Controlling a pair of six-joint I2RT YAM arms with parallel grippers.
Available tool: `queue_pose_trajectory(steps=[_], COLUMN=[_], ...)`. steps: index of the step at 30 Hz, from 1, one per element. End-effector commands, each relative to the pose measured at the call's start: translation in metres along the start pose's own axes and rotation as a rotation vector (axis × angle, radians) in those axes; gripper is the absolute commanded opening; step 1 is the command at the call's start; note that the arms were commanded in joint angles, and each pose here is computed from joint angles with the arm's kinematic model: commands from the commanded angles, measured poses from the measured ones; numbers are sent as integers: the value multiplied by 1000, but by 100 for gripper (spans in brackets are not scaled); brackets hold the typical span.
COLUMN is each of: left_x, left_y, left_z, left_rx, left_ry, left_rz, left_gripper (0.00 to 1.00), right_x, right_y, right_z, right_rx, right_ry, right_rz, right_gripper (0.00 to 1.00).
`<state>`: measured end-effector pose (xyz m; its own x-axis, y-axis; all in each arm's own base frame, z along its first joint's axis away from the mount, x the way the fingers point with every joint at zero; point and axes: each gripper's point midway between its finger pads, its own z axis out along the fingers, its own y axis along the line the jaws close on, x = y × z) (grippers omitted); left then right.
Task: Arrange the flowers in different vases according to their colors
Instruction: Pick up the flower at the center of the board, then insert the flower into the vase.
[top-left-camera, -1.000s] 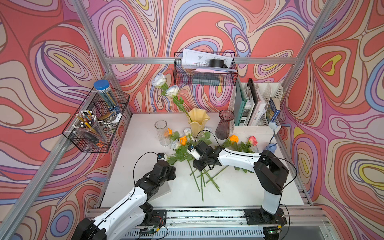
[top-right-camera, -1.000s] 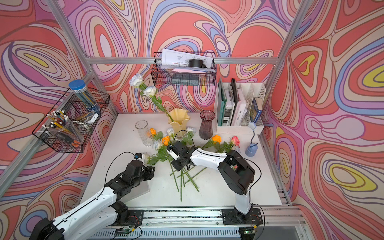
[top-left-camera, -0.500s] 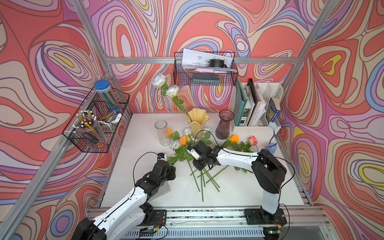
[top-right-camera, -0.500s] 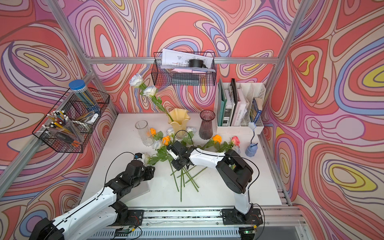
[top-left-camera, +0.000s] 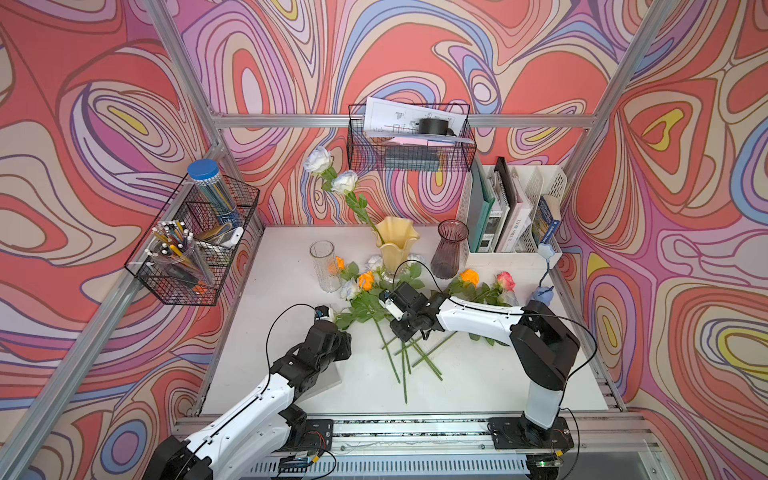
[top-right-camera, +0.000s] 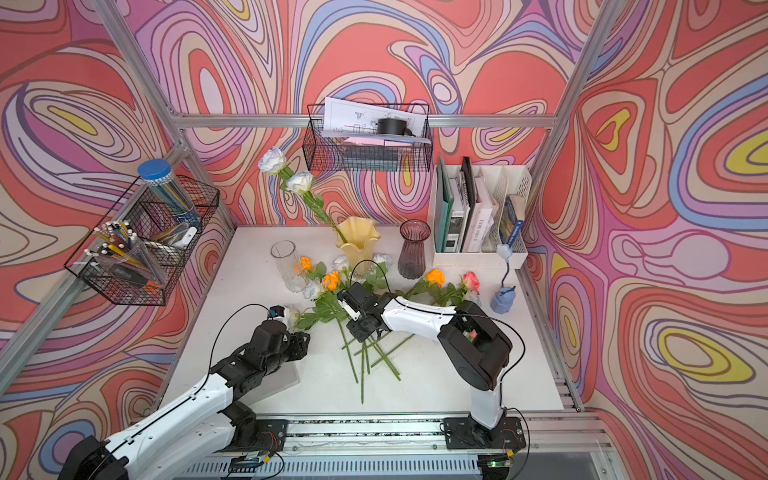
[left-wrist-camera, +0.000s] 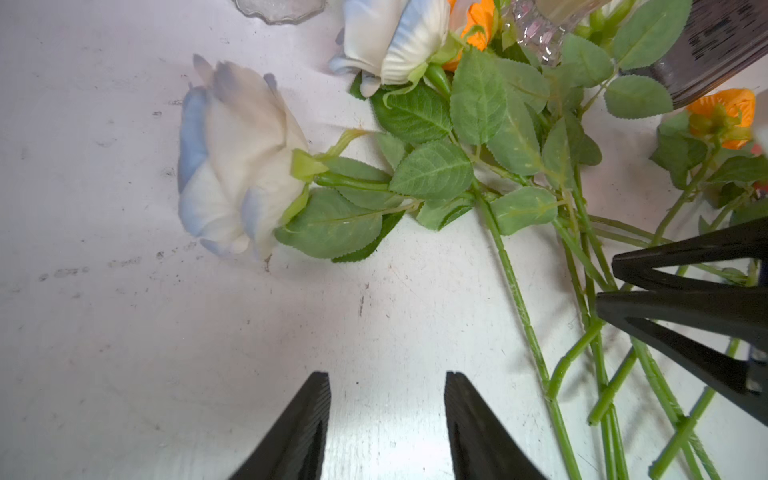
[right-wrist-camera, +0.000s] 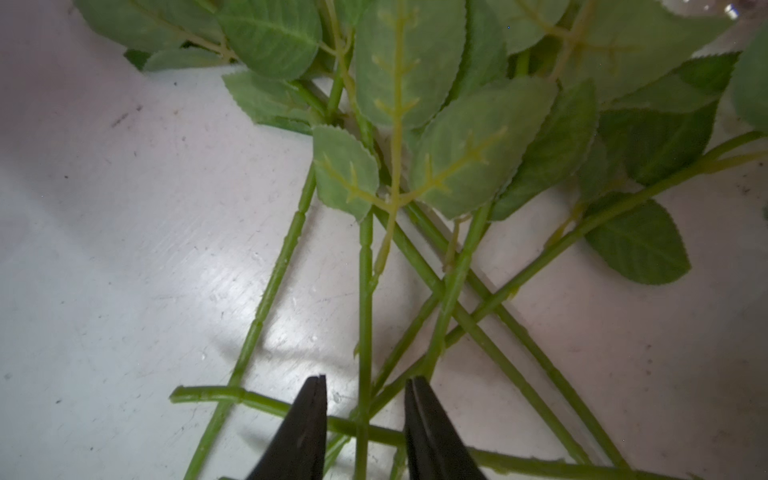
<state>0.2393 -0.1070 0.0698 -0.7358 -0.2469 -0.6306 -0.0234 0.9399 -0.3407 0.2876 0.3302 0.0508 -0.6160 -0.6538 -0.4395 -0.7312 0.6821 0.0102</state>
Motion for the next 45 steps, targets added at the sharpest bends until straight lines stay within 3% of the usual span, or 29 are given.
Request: queue_pose_trajectory(steps=[1, 11, 16, 24, 28, 32, 34, 38, 45], left_x=[0, 1, 0, 1, 0, 0, 0, 0, 1], left_y=[3, 4, 3, 2, 2, 2, 2, 2, 1], left_z=[0, 0, -1, 0, 0, 0, 0, 1, 3], left_rx=[-8, -6, -5, 4, 7, 6, 5, 6, 9], left_ry=[-5, -8, -11, -9, -13, -14, -15, -13, -8], left_rz=[5, 5, 4, 10, 11, 11, 10, 14, 19], left_gripper=[51, 51, 51, 51, 51, 51, 51, 51, 51], right_x=[2, -2, -7, -59, -62, -57, -61, -88, -160], right_y=[2, 6, 3, 5, 17, 12, 10, 1, -49], right_z=[0, 16, 15, -73, -109, -129, -147, -210, -344], right_rx=[-11, -34, -13, -25, -93, -69, -57, -7, 302], right_ry=[9, 21, 10, -251, -311, -329, -405, -679, -1202], right_rz=[-6, 5, 5, -18, -49, -48, -45, -36, -25], right_gripper=[29, 21, 0, 0, 0, 0, 0, 0, 0])
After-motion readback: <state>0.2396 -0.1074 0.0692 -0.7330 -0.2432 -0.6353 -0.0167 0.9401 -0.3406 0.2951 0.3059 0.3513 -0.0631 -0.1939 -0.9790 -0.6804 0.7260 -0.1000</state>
